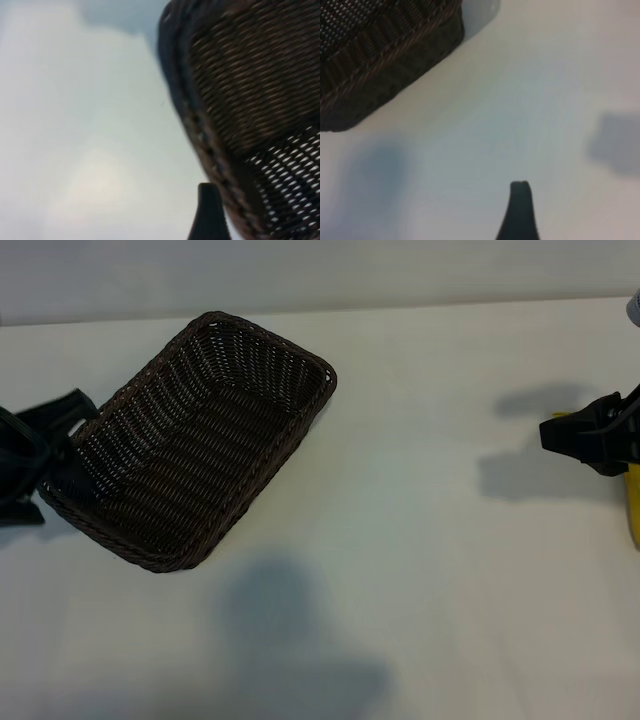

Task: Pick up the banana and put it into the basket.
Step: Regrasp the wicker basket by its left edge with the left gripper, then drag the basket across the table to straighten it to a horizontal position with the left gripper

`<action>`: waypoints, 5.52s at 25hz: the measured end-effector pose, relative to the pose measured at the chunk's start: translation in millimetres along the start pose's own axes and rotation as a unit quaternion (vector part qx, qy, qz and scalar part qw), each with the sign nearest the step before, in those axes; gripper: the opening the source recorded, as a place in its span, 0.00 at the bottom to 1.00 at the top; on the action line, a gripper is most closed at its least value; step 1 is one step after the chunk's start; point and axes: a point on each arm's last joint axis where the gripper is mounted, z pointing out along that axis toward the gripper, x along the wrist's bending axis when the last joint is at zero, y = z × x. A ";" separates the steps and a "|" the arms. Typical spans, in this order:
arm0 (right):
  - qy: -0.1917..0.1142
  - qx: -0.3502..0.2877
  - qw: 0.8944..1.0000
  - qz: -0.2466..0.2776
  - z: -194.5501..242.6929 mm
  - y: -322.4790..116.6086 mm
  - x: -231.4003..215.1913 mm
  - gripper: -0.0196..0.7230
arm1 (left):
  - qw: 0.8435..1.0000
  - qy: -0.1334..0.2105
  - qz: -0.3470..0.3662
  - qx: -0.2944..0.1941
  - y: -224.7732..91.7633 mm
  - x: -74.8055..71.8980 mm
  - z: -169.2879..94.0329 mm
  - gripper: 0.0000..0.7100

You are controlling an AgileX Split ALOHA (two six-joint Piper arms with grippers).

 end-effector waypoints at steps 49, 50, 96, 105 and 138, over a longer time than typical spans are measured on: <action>0.000 -0.001 1.000 0.002 0.0 0.1 0.0 0.82 | 0.989 0.059 -0.122 0.052 24.2 -9.2 82.5 0.79; 0.000 -0.001 1.000 0.002 0.0 0.2 0.1 0.82 | 0.989 0.059 -0.122 0.051 25.3 -9.6 86.1 0.79; 0.000 -0.001 1.000 0.002 0.0 0.2 0.1 0.82 | 0.994 0.015 -0.093 0.062 38.4 -25.6 103.0 0.24; 0.000 -0.001 1.000 0.003 0.0 0.2 0.1 0.82 | 0.996 0.004 0.056 0.069 61.5 -51.0 66.2 0.23; 0.000 -0.001 1.000 0.007 0.0 0.2 0.1 0.82 | 0.933 -0.069 0.309 0.169 75.1 -123.6 130.0 0.23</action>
